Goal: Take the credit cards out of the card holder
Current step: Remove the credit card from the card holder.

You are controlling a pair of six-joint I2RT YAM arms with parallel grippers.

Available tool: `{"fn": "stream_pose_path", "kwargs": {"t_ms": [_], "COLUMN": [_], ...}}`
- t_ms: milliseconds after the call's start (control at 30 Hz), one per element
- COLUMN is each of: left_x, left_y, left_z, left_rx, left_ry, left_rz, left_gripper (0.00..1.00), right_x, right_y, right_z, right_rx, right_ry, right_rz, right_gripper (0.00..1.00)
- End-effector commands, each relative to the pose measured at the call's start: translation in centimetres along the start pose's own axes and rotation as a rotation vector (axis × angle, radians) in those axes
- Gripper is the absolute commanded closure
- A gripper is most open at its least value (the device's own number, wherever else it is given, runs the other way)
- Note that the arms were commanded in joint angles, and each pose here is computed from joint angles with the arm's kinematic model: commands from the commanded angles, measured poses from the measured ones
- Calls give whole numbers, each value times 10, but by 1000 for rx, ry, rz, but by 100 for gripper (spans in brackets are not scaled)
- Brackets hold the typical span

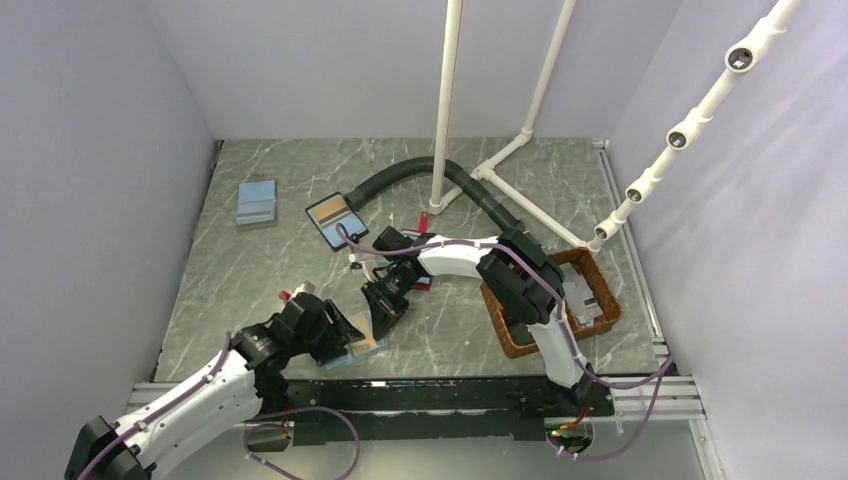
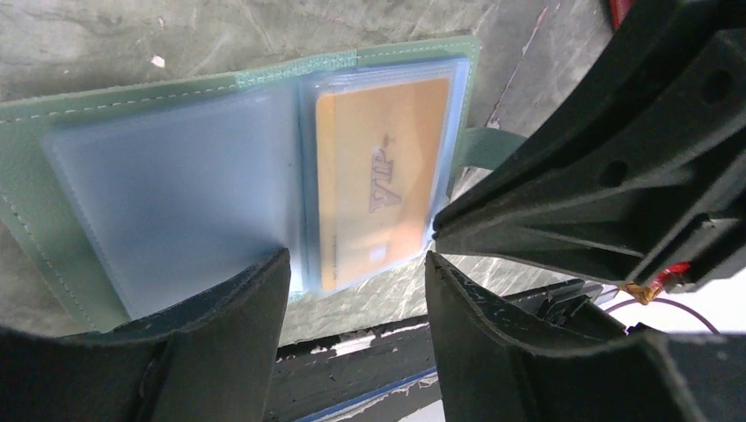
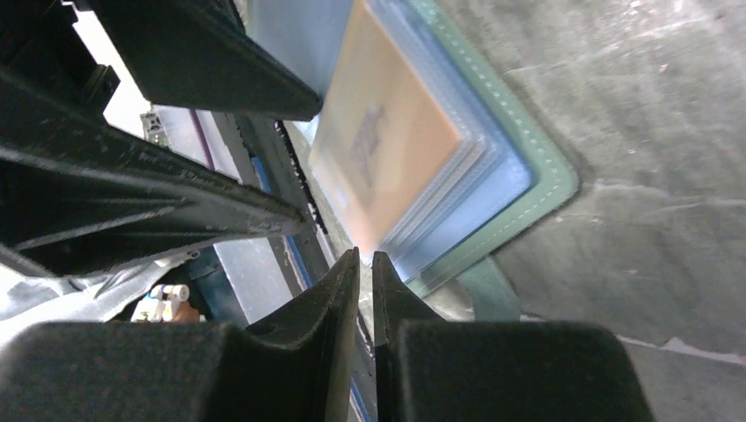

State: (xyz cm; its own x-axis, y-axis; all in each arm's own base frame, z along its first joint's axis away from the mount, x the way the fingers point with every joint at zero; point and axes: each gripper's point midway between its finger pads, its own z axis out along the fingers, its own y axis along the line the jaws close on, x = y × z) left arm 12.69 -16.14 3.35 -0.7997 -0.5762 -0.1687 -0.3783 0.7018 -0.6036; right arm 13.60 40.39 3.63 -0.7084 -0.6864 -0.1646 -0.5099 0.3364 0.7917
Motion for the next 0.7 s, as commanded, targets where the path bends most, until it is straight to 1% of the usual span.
{"fn": "stream_pose_path", "kwargs": {"t_ms": [0,200,333,433,667], "left_x": [-1,0,-1,-3,-4], "left_y": [-8,-6,-3,-2,-1], "left_z": [3,12,14,14,17], "left_rx": [33,25,-7,-21,-9], "left_ry": [-5,2,2,-6,-20], "left_rz": [-10,-36,-40,-47,-77], "left_gripper": [37,36,34,34,33], "right_x": [-16,-17,-20,-22,-18], "right_y": [-1,-10,-21,-19,-25], "right_z": [0,-2,-7,-9,2], "right_rx": [17,78,167,172,215], "right_ry": [-29,-39,-46,-53,-14], "right_rz": [-3,-15,-28,-40,-52], "right_gripper": [85,77,73,73,72]}}
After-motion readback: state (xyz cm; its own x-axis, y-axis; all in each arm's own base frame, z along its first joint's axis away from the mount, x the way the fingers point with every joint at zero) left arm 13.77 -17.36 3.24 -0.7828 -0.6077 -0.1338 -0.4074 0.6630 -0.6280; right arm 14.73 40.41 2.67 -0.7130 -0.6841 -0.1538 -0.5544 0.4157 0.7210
